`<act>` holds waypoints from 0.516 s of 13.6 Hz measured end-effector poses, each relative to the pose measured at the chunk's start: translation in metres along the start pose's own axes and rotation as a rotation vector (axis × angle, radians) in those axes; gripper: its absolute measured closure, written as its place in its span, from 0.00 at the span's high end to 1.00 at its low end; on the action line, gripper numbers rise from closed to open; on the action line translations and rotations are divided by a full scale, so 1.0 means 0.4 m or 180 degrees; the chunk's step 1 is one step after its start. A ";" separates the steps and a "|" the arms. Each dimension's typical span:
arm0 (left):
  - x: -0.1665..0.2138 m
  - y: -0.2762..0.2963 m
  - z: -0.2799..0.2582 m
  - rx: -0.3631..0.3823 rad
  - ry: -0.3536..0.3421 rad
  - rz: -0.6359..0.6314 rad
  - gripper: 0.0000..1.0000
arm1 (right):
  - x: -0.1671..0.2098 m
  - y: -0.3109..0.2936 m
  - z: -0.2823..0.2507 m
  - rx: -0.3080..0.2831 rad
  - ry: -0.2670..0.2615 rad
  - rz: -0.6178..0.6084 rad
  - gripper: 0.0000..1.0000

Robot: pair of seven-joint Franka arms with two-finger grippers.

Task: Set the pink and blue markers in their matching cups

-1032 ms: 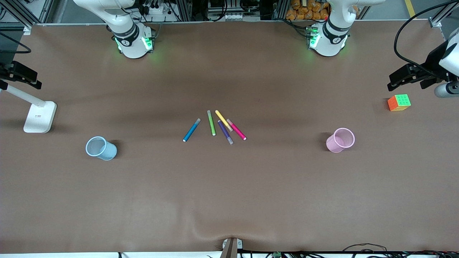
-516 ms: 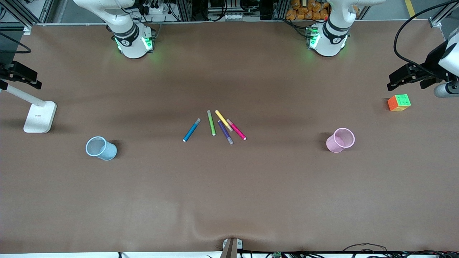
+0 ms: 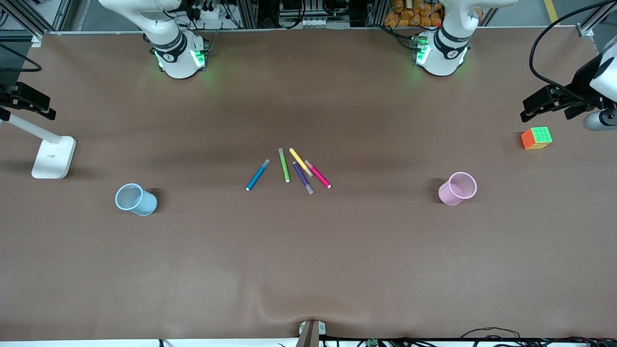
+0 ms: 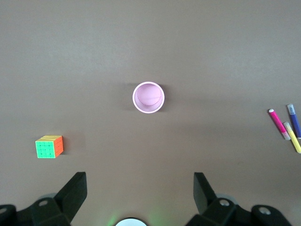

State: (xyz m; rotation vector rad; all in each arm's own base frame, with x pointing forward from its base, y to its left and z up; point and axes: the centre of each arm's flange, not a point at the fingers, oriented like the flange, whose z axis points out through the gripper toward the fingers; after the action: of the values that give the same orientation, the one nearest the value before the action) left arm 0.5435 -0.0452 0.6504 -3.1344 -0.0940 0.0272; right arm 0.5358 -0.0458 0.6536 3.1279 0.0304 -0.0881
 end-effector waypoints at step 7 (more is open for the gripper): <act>-0.001 0.002 0.001 0.0001 -0.0007 0.0004 1.00 | 0.000 0.001 0.001 0.0020 0.0001 0.0003 1.00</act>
State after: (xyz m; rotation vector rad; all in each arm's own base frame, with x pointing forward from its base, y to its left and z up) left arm 0.5433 -0.0458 0.6501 -3.1342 -0.0919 0.0307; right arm 0.5359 -0.0460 0.6534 3.1342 0.0288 -0.0880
